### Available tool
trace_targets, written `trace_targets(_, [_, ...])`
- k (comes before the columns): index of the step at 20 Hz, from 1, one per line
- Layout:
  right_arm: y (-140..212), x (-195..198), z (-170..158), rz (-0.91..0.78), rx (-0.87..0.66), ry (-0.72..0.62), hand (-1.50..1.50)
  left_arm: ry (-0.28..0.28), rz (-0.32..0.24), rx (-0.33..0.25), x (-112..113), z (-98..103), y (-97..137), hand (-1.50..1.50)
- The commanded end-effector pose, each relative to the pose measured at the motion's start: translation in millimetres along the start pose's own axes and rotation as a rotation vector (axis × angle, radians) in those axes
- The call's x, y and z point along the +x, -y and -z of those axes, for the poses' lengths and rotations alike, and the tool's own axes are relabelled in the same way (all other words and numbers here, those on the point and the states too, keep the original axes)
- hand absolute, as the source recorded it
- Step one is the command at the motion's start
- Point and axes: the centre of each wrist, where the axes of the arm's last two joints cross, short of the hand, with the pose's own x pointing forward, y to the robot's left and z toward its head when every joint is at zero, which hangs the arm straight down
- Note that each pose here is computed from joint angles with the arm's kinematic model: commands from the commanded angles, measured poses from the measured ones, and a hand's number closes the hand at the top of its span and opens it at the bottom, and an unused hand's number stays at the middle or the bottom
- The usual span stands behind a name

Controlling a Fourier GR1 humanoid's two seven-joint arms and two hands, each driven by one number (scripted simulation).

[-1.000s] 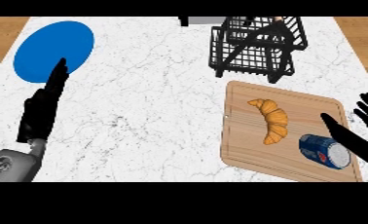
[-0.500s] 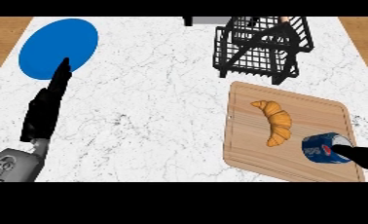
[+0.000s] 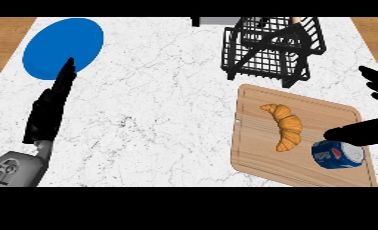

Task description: Pick the croissant from the cutting board and place it in the tiered basket

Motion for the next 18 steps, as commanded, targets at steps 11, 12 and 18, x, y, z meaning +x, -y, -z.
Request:
trace_targets(11, [-54, 42, 30, -0.135, 0.129, -0.205, -1.50, 0.001, 0.008, 0.011, -3, 1, 19, 0.00])
trace_targets(12, [-60, 20, 43, -0.119, 0.141, -0.208, -1.50, 0.000, 0.016, 0.016, 10, 2, 5, 0.00])
trace_targets(18, [-72, 13, 21, -0.173, 0.146, -0.191, -1.50, -0.006, -0.004, 0.009, -12, -7, -14, 0.00])
